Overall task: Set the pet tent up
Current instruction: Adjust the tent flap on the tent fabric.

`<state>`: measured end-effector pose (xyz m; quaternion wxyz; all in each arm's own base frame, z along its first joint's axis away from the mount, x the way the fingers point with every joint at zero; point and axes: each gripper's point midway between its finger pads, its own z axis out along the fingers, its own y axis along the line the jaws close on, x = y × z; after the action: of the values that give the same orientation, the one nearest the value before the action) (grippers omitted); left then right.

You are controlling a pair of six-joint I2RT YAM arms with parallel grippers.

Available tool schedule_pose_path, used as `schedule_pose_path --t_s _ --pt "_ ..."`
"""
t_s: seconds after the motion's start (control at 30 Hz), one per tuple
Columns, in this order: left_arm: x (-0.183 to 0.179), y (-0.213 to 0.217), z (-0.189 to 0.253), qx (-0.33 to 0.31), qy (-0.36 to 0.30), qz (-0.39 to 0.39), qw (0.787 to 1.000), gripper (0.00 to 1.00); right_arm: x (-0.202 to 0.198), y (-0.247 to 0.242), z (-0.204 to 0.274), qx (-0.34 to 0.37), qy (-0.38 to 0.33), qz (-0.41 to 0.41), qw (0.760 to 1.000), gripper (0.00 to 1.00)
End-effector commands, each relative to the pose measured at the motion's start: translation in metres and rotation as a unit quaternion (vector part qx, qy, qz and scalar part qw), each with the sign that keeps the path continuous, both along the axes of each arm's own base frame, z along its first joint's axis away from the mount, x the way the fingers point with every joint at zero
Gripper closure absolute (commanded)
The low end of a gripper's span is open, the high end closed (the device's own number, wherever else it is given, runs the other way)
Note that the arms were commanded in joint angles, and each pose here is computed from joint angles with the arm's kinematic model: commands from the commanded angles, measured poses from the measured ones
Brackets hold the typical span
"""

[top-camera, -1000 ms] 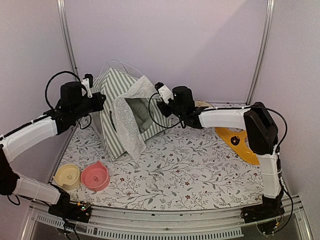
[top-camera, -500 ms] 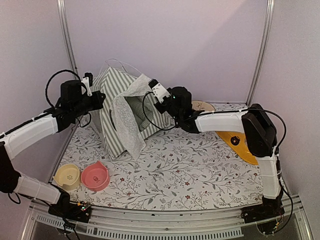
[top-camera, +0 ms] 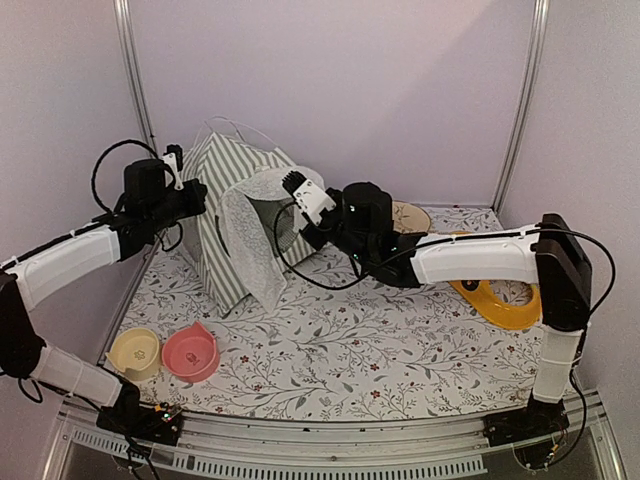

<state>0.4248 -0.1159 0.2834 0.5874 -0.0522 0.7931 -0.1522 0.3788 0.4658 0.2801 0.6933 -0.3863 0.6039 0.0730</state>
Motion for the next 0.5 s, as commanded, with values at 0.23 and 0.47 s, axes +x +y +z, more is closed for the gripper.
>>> schedule_pose_path --t_s 0.23,0.47 --pt "0.042 0.027 0.027 -0.001 -0.031 0.042 0.999 1.00 -0.049 0.008 -0.030 0.012 0.190 0.073 0.979 0.78" --pt "0.051 0.043 0.024 0.029 -0.019 0.052 0.998 0.77 -0.071 -0.004 -0.043 0.009 0.267 0.087 0.960 0.50"
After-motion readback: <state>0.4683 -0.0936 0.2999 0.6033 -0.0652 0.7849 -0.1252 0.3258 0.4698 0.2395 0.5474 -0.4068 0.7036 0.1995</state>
